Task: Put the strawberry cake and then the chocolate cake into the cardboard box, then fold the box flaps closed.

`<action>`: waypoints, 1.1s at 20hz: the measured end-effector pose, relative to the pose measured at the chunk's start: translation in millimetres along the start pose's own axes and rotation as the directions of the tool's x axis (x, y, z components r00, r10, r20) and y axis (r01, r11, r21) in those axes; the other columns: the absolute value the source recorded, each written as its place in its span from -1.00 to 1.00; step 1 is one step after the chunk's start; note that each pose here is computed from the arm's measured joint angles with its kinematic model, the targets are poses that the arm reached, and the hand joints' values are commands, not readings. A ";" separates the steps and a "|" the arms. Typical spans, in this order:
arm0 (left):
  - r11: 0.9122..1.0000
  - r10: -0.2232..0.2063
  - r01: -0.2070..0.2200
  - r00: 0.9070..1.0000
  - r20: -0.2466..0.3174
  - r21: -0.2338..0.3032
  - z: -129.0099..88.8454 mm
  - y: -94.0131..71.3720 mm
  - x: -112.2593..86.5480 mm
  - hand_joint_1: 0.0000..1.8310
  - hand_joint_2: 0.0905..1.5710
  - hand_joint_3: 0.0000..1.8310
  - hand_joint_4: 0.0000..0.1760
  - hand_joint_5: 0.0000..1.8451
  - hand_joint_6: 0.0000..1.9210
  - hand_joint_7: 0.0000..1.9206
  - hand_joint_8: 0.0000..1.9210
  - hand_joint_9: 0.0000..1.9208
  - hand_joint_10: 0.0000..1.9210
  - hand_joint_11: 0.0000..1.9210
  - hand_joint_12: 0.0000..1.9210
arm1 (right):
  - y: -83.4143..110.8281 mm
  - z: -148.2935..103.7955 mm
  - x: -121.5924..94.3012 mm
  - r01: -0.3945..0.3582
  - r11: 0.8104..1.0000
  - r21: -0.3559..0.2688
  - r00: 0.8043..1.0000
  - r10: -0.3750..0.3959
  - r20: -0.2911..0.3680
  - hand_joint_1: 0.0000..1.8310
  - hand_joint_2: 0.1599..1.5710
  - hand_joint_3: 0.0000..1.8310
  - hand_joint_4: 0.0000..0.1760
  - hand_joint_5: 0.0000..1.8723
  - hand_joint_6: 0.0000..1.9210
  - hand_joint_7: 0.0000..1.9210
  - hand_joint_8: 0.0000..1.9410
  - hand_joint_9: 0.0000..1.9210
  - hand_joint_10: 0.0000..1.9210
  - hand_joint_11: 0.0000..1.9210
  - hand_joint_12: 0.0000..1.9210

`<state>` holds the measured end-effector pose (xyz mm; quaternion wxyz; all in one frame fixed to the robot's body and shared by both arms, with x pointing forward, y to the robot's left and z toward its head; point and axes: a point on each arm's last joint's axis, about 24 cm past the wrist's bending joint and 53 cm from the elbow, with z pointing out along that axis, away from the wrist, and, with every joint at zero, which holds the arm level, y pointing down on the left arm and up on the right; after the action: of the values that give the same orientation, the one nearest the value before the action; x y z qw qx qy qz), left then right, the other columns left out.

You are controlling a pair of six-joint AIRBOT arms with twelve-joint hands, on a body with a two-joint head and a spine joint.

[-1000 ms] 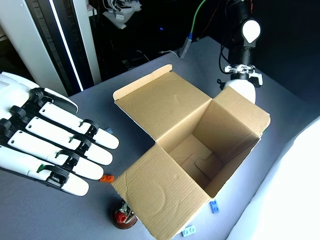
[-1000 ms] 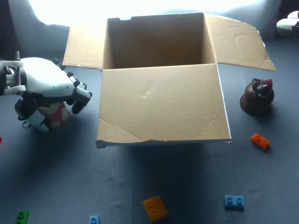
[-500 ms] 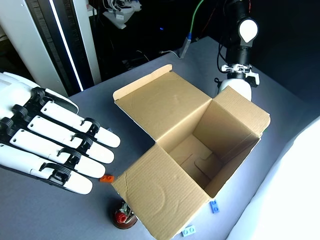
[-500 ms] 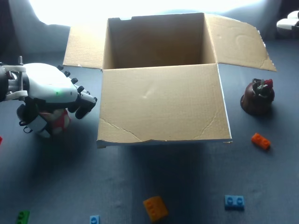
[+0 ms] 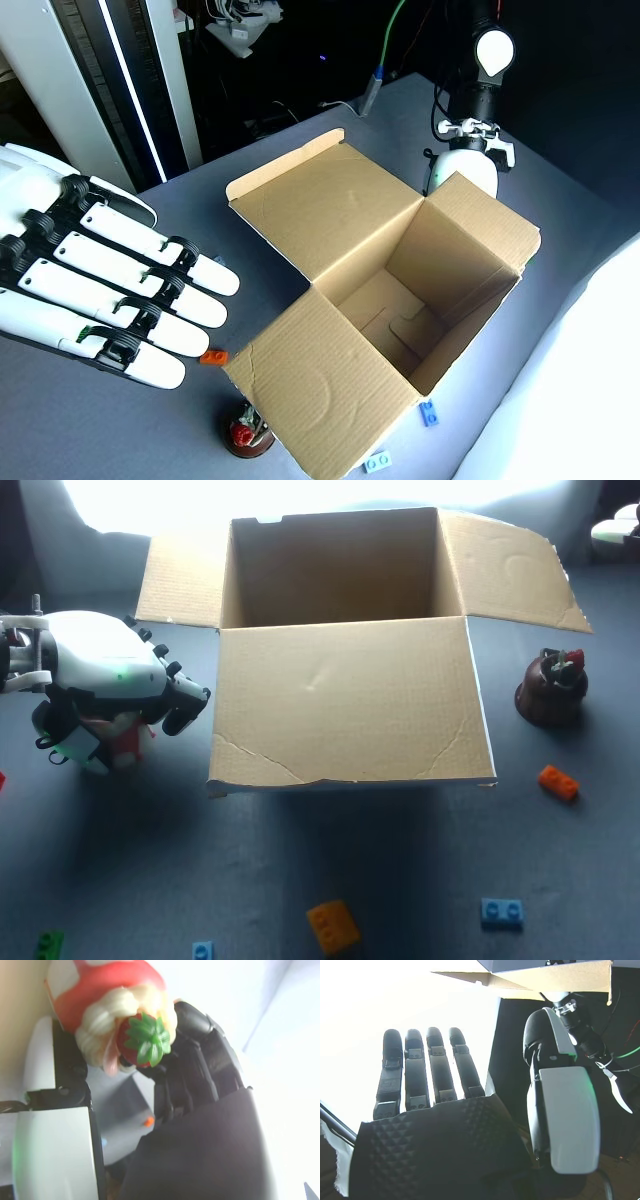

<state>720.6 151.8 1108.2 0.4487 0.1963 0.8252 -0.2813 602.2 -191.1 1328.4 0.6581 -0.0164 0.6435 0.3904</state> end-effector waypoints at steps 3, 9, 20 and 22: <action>1.000 -0.001 0.001 1.000 0.005 0.011 -1.6 -5.1 -2.9 0.42 0.62 -1.00 -0.90 -0.68 0.56 -0.36 0.65 -0.53 0.85 -0.43 0.93 | -0.1 0.0 0.0 0.000 1.000 0.000 1.000 0.000 0.000 -0.63 0.42 -1.00 -1.00 -0.82 -1.00 -0.85 -0.99 -0.85 -1.00 -1.00 -0.56; 1.000 -0.003 0.003 1.000 0.024 0.024 -9.1 -11.6 -11.1 0.58 0.60 -1.00 -1.00 -0.66 0.54 -0.46 0.66 -0.33 0.74 -0.45 0.93 | 0.5 0.0 0.1 0.000 1.000 -0.001 1.000 0.000 0.000 -0.69 0.44 -1.00 -1.00 -0.83 -1.00 -0.84 -1.00 -0.83 -1.00 -1.00 -0.47; 1.000 -0.008 0.006 0.998 0.064 0.030 -22.7 -13.3 -29.1 0.58 0.60 -1.00 -0.96 -0.69 0.59 -0.47 0.67 -0.32 0.73 -0.43 0.91 | -0.1 -0.2 0.1 0.002 1.000 0.001 1.000 -0.002 0.000 -0.69 0.43 -1.00 -1.00 -0.83 -0.99 -0.82 -0.99 -0.83 -0.99 -1.00 -0.34; 0.999 -0.008 0.006 0.996 0.083 0.032 -27.3 -13.2 -37.7 0.58 0.60 -1.00 -0.95 -0.68 0.57 -0.46 0.65 -0.31 0.72 -0.43 0.88 | 0.2 -0.2 -0.1 0.003 1.000 0.000 1.000 -0.003 0.000 -0.68 0.42 -1.00 -1.00 -0.82 -0.99 -0.82 -1.00 -0.83 -0.99 -1.00 -0.33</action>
<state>715.4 156.5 1156.1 0.4786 0.1887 0.8019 -0.3039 602.0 -191.1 1328.6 0.6588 -0.0173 0.6434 0.3896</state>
